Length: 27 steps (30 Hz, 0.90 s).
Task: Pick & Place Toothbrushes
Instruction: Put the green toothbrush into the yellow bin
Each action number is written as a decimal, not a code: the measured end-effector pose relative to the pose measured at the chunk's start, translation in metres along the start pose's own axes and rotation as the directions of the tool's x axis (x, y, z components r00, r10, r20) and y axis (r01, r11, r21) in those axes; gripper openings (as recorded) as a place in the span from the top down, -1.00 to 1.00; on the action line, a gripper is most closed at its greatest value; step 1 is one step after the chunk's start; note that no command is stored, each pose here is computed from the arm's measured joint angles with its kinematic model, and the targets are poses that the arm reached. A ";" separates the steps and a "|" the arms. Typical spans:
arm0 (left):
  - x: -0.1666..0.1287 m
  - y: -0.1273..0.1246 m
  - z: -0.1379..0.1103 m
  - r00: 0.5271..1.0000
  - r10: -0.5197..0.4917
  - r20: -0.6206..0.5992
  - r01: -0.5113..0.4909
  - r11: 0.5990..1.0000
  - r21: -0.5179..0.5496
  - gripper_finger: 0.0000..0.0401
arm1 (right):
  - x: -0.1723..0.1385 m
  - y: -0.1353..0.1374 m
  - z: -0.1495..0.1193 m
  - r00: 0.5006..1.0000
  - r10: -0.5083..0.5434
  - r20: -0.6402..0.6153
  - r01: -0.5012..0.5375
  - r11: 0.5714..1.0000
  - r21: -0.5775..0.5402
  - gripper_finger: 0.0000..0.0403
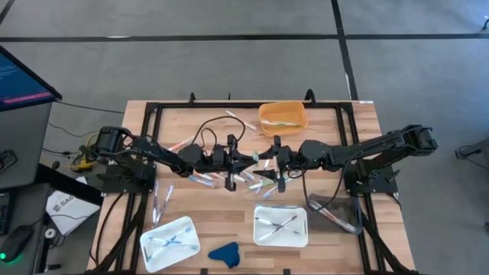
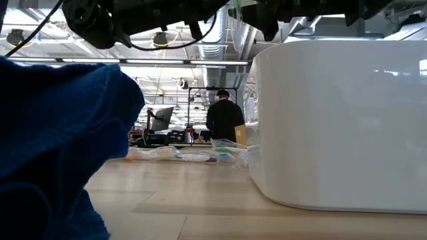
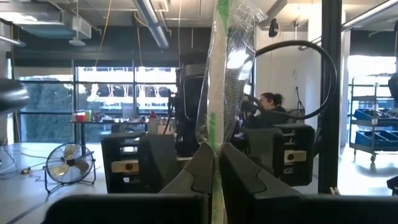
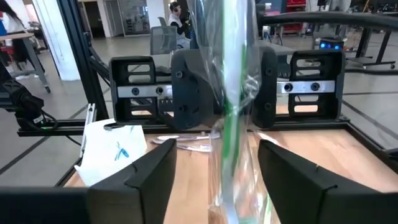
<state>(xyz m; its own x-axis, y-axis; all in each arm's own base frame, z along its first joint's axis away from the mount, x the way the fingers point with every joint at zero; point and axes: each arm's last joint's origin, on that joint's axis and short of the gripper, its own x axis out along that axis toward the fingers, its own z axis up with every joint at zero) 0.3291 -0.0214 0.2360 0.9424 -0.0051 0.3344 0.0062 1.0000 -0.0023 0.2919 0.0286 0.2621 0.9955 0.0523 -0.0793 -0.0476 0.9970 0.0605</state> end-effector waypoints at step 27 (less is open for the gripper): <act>0.000 0.000 -0.003 0.999 -0.032 -0.027 0.030 0.998 -0.058 0.62 | -0.001 -0.007 -0.003 0.998 -0.022 -0.055 0.025 0.998 0.062 0.95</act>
<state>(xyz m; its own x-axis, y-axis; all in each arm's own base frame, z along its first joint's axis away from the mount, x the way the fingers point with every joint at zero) 0.3299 -0.0213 0.2333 0.9505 -0.0369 0.3085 0.0539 0.9975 -0.0468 0.2906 0.0221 0.2584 0.9903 0.0336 -0.1350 -0.0172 0.9926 0.1204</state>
